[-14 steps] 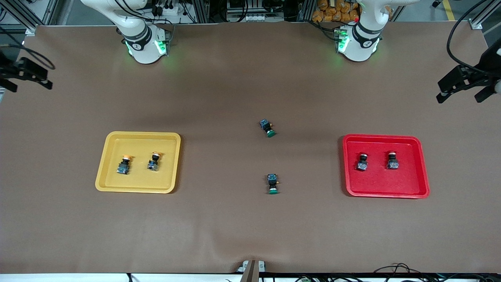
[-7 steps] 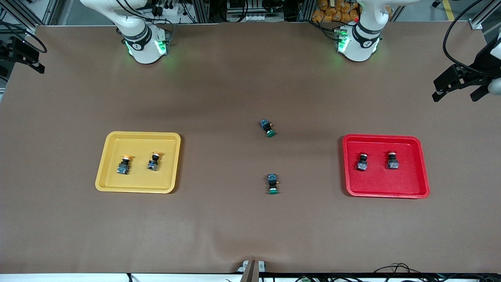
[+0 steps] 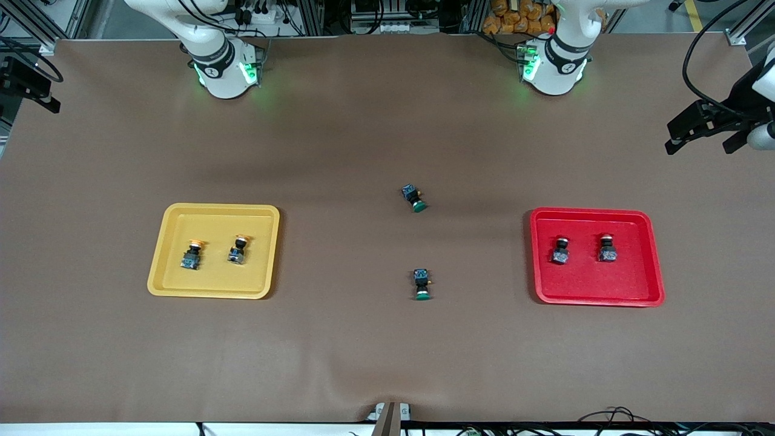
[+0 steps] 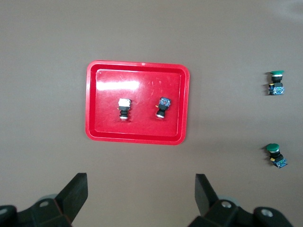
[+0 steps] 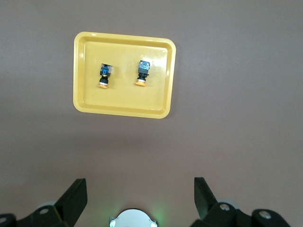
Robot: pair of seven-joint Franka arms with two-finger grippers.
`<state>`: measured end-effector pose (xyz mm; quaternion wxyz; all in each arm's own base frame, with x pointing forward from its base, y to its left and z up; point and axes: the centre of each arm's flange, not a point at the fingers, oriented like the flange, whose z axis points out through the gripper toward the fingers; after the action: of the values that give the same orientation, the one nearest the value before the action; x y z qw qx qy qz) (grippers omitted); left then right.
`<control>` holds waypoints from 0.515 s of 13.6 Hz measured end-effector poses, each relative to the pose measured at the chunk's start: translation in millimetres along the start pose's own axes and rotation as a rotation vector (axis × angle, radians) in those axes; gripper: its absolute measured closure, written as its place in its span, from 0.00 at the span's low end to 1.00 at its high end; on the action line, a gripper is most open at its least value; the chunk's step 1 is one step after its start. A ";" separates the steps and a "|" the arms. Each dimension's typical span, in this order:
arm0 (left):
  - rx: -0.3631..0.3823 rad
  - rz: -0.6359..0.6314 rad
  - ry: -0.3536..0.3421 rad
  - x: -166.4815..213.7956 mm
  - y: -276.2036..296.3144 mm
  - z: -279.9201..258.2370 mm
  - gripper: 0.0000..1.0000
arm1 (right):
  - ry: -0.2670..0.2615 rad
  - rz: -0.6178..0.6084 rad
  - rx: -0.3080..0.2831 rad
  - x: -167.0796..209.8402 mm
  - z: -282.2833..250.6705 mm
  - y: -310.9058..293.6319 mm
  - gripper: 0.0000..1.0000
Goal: Place red and yellow buttons in trays
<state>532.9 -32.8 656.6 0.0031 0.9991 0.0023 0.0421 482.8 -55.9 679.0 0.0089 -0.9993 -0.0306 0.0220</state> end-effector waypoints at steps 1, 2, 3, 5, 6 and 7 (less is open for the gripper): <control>0.000 0.000 0.000 -0.1 0.1 0.0 0.00 | -0.001 0.000 0.000 0.8 0.7 0.2 0.00; 0.000 0.001 -0.002 -0.2 0.4 0.1 0.00 | -0.001 0.000 0.000 2.0 1.4 0.3 0.00; 0.000 0.000 -0.004 -0.5 0.6 0.3 0.00 | -0.003 0.000 0.000 3.3 2.6 0.5 0.00; 0.001 -0.003 -0.008 -0.9 0.2 0.7 0.00 | -0.008 0.000 0.000 5.4 5.0 0.6 0.00; 0.001 -0.003 -0.010 -1.0 0.0 0.8 0.00 | -0.009 0.000 0.000 6.1 5.5 0.6 0.00; 0.001 -0.004 -0.010 -1.1 -0.4 0.9 0.00 | -0.010 0.000 0.000 6.6 5.9 0.6 0.00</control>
<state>532.0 -32.5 655.6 0.0028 0.9993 0.0045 0.0372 489.2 -56.1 672.8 0.0089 -0.9991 -0.0307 0.0269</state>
